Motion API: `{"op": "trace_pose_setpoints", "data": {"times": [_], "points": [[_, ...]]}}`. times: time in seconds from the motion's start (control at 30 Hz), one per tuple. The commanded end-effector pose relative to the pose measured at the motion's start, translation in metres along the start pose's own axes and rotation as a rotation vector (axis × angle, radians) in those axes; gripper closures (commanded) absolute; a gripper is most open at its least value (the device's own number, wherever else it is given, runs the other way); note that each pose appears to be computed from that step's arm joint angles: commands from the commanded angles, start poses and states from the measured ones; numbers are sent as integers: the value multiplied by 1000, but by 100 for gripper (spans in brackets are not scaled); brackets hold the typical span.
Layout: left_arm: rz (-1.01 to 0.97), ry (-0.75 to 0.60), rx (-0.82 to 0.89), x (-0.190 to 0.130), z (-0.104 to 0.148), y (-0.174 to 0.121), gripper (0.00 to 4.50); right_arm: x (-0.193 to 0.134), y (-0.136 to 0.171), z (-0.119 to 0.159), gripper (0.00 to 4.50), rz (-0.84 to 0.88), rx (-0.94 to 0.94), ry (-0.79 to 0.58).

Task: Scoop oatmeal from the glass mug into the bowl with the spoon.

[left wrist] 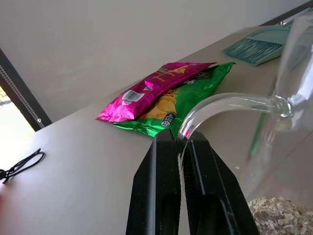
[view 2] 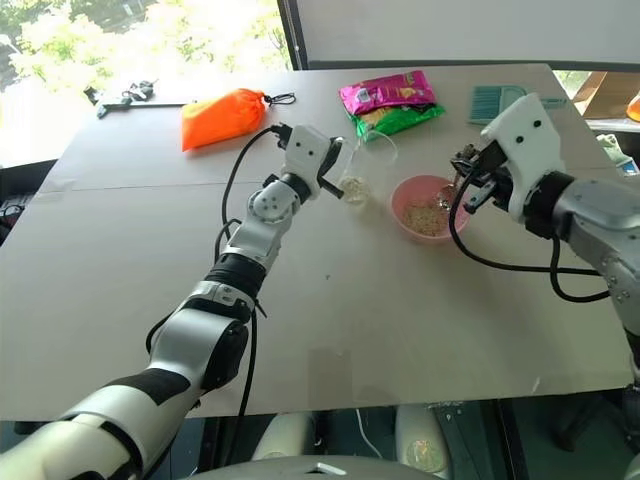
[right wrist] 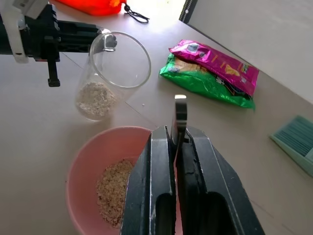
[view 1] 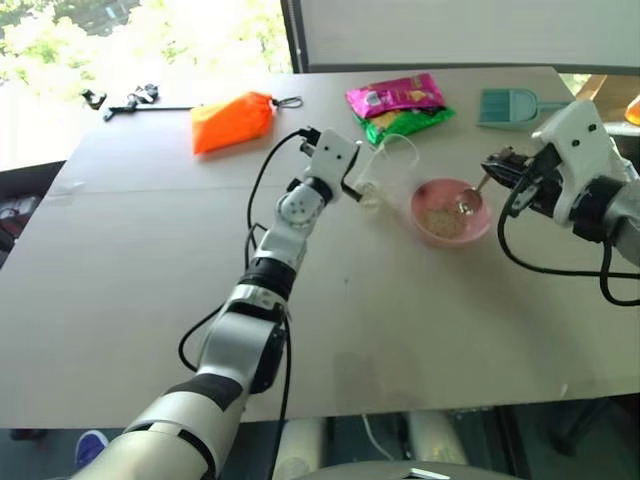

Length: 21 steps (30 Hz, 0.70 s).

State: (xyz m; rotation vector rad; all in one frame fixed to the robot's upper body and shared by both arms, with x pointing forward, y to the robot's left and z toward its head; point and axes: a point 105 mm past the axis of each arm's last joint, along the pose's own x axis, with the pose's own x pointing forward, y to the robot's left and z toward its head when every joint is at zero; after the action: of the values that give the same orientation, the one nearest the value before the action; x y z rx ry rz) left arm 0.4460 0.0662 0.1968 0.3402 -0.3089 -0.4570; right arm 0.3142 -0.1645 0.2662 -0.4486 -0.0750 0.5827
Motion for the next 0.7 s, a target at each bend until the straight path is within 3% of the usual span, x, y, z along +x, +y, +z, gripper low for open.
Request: {"op": "trace_pose_setpoints", "data": {"times": [0.03, 0.17, 0.37, 0.53, 0.7], "points": [[72, -111, -86, -5, 25, 18, 439, -14, -22, 21, 450, -106, 139, -160], [144, -117, -168, -25, 19, 36, 439, -27, -45, 29, 450, -159, 522, -330], [122, -78, -96, -44, 10, 30, 439, -17, -20, 67, 450, 33, 799, -475], [124, -106, -75, -47, 21, 27, 439, 15, 14, 73, 450, 119, 779, -366], [118, -133, -56, -54, 31, 22, 439, 33, 24, 69, 450, 144, 793, -332]]}}
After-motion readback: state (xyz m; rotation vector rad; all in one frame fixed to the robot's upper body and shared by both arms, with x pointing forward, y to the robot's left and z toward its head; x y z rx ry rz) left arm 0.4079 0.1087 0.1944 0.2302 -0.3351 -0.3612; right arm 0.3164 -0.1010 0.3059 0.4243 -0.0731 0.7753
